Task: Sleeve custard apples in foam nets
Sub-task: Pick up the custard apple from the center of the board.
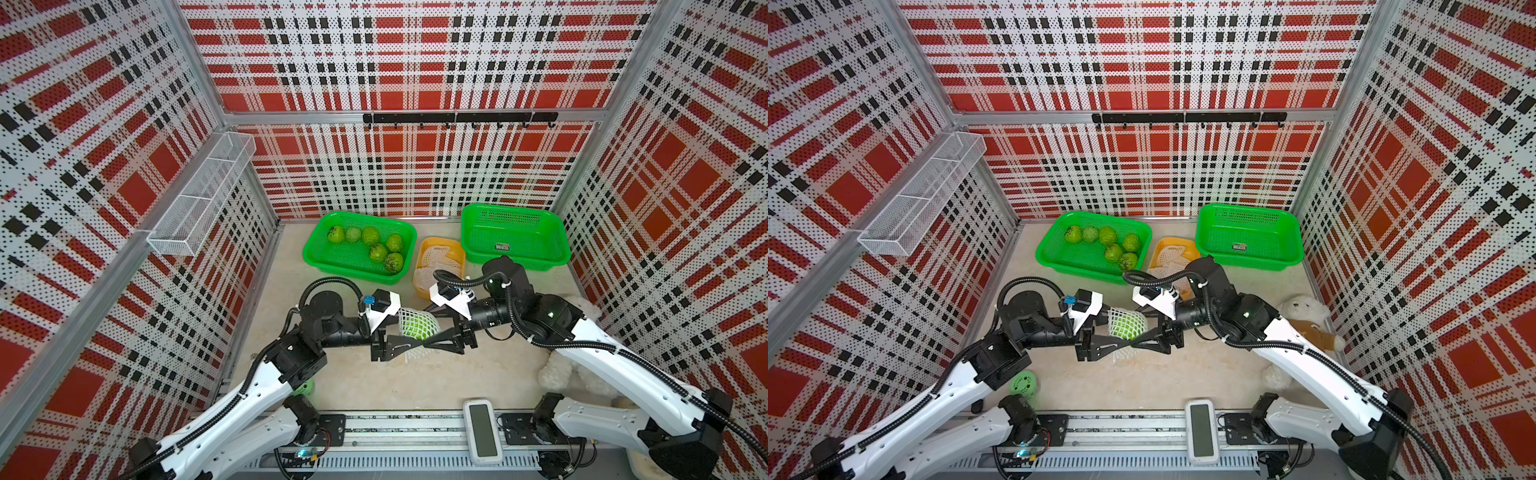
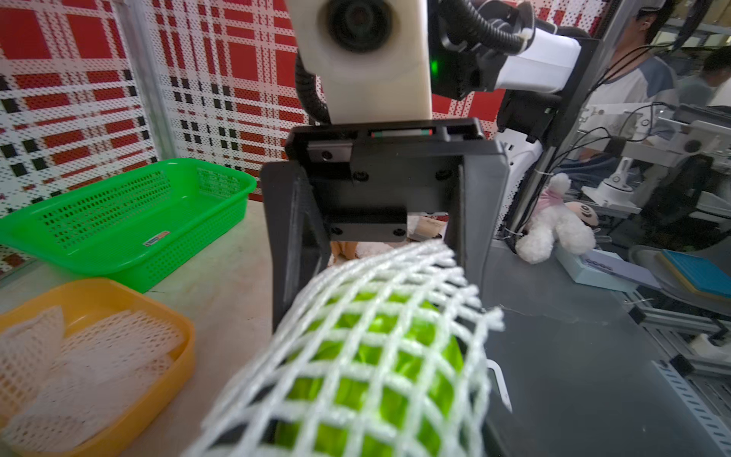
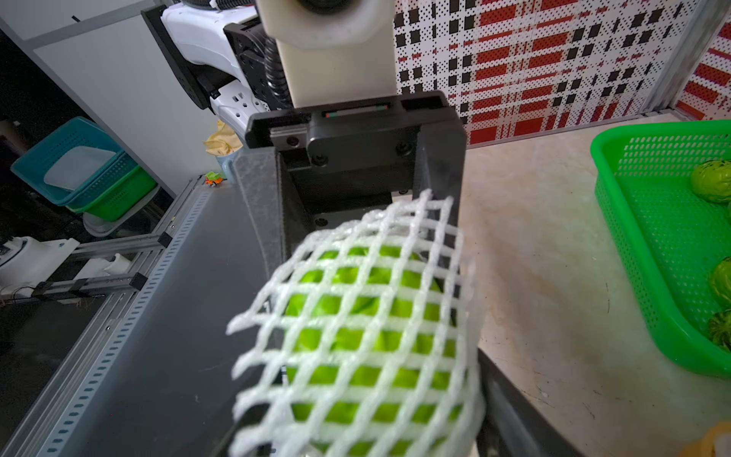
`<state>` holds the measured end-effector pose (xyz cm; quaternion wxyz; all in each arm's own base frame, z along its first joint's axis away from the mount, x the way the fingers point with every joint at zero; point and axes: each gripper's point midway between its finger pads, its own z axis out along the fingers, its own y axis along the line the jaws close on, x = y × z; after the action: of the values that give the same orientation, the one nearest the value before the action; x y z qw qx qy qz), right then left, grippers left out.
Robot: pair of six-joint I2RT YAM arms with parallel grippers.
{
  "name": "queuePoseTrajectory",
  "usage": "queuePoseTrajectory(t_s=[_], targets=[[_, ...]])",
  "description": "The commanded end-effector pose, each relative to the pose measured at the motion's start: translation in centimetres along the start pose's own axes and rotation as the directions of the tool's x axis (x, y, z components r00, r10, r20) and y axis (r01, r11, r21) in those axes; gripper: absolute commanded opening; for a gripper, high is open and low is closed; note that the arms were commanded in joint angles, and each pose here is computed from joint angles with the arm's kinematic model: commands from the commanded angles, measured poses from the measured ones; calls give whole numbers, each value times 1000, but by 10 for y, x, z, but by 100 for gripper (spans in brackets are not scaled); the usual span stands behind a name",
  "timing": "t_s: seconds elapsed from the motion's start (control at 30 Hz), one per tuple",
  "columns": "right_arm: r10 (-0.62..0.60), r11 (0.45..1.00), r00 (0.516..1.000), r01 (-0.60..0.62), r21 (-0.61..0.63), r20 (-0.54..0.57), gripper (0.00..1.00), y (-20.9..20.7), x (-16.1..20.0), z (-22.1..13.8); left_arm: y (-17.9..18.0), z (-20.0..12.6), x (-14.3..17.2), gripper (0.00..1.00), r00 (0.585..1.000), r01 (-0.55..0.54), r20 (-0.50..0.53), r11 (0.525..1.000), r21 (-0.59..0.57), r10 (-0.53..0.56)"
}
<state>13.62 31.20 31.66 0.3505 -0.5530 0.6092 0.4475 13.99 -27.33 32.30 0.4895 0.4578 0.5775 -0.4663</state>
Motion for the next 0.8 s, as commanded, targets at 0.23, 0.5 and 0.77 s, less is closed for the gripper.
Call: queuePoseTrajectory(t_s=[0.23, 0.5, 0.77], targets=[[-76, 996, 997, 76, 48, 7, 99, 6, -11, -22, 12, -7, -7, 40, 999, -32, 28, 996, -85, 35], [-61, 997, 998, 61, -50, 10, 100, 1, -19, -33, -13, 0, -6, 40, 999, -40, 18, 997, 63, 39], [-75, 981, 995, 86, -175, 67, 100, 13, -28, -24, -16, -1, -8, 40, 999, -42, 21, 996, 74, 40]])
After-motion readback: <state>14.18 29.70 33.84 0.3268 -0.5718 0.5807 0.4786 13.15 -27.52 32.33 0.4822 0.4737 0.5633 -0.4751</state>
